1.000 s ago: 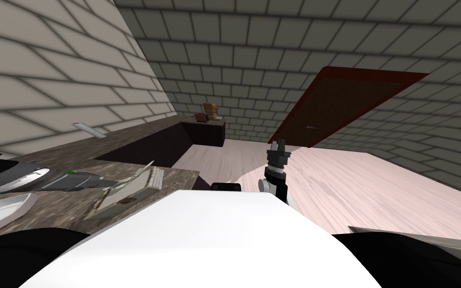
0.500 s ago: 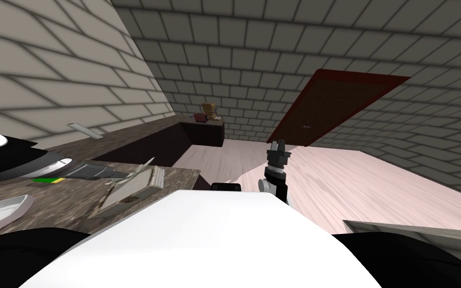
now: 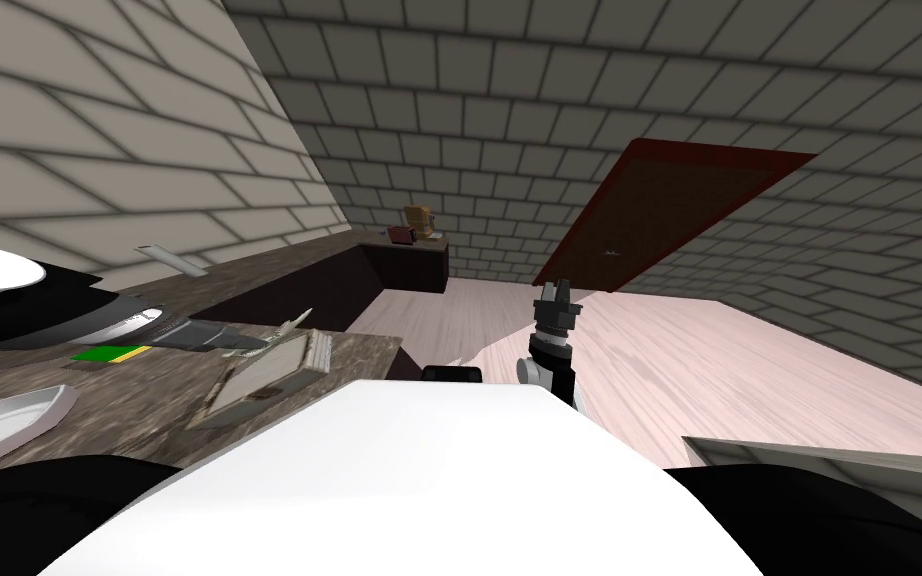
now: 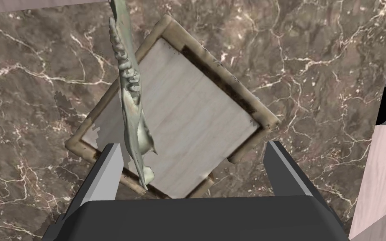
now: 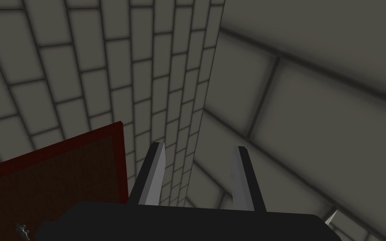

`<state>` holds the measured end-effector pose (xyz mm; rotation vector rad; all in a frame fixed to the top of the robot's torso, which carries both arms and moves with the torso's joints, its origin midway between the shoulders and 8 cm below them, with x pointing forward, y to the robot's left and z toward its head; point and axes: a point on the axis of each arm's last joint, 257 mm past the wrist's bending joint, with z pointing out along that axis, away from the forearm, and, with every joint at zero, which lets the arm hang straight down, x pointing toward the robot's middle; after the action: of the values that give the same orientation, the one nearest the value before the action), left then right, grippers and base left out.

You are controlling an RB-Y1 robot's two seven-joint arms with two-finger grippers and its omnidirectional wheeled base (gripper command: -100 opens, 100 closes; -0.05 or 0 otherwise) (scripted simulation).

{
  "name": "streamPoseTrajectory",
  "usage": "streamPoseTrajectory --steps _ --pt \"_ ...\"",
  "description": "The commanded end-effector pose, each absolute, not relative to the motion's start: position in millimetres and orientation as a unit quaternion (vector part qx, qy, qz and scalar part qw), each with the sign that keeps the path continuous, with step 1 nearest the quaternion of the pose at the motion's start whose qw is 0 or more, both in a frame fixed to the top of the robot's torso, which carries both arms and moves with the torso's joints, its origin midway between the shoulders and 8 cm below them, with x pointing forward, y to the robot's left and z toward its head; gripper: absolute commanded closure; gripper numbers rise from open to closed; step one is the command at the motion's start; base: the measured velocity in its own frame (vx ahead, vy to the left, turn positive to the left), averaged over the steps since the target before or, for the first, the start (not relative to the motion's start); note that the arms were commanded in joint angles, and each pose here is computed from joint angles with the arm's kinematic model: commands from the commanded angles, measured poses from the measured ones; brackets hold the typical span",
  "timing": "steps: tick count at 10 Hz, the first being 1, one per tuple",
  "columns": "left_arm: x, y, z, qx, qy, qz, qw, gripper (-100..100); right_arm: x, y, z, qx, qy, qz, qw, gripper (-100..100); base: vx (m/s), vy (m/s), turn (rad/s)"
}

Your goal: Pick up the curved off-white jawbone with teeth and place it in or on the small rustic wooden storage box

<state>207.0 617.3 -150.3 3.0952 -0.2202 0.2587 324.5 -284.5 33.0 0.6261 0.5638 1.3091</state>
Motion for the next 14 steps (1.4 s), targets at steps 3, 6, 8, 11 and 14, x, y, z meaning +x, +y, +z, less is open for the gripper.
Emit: streamPoseTrajectory --steps 3,6,8,11,14 --pt "207 617 -150 0.994 -0.071 0.083 0.014 -100 325 -284 33 0.282 0.254 0.59 0.712 0 -0.004 0.001 -0.001" --pt "217 613 -139 0.995 -0.06 0.083 0.013 -100 325 -284 33 0.282 0.254 0.59 0.712 0 -0.024 0.011 -0.065" --pt "221 611 -133 0.995 -0.054 0.084 0.012 -100 325 -284 33 0.282 0.254 0.59 0.712 0 -0.087 0.04 -0.088" --pt "235 604 -117 0.996 -0.037 0.084 0.011 -100 325 -284 33 0.282 0.254 0.59 0.712 0 -0.038 -0.018 -0.097" --pt "235 604 -117 0.996 -0.037 0.084 0.011 -100 325 -284 33 0.282 0.254 0.59 0.712 0 -0.03 -0.004 -0.016"
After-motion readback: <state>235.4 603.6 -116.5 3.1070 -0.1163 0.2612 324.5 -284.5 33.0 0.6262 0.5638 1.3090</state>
